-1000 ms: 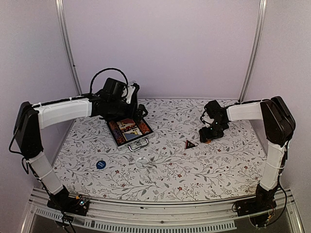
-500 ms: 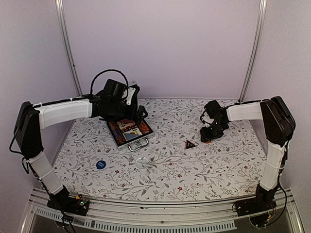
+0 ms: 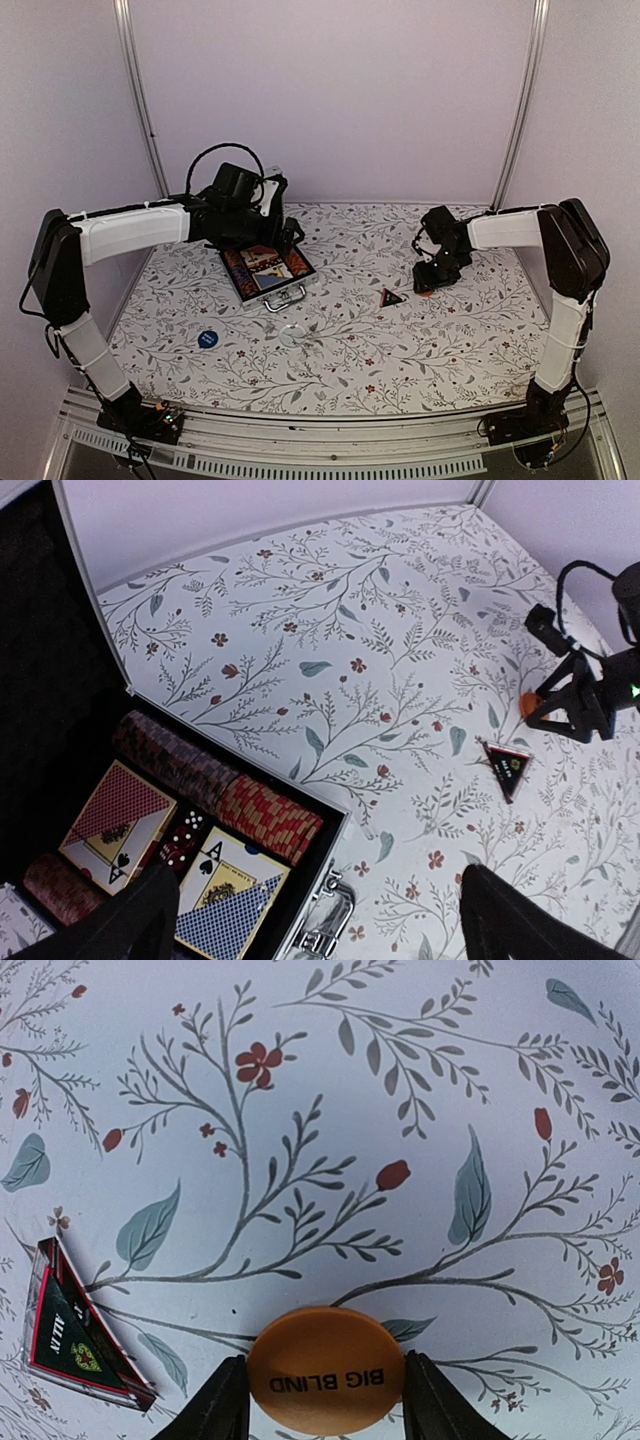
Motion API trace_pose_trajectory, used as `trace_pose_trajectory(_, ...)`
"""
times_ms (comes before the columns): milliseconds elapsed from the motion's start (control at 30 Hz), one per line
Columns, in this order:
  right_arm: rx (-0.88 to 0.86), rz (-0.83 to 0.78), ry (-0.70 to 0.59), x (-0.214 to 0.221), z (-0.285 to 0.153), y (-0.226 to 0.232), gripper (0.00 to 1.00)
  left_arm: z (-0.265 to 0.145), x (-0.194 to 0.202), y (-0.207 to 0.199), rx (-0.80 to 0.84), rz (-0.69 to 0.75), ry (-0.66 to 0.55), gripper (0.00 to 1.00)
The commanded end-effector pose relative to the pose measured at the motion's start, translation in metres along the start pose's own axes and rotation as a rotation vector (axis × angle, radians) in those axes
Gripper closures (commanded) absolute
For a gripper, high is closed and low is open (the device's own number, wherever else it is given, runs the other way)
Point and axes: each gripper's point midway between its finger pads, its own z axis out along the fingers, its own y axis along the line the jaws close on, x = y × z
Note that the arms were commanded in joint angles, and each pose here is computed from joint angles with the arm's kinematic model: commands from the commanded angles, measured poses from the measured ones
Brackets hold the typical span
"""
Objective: Pack up texas hold em set
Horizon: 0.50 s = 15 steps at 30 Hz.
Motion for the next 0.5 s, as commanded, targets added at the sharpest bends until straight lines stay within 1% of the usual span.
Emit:
trace_pose_trajectory(0,-0.01,0.01,-0.034,-0.008,-0.02,0.0,0.49,0.008,0.004,0.005,0.004,-0.018,0.003,0.0)
trace_pose_trajectory(133,-0.011,0.008,-0.039,-0.01,-0.024,0.0,0.49,0.009,0.005,0.005,0.008,-0.023,0.006,0.0)
trace_pose_trajectory(167,-0.042,0.007,-0.039,-0.01,-0.025,0.006,0.49,0.009,0.006,0.004,0.011,-0.024,0.007,0.0)
trace_pose_trajectory(267,-0.062,0.006,-0.047,-0.012,-0.029,0.009,0.5,0.009,0.007,0.004,0.016,-0.035,0.007,0.0)
trace_pose_trajectory(467,-0.13,-0.029,-0.076,-0.018,-0.04,0.027,0.5,0.016,0.011,-0.01,0.102,-0.091,0.011,0.0)
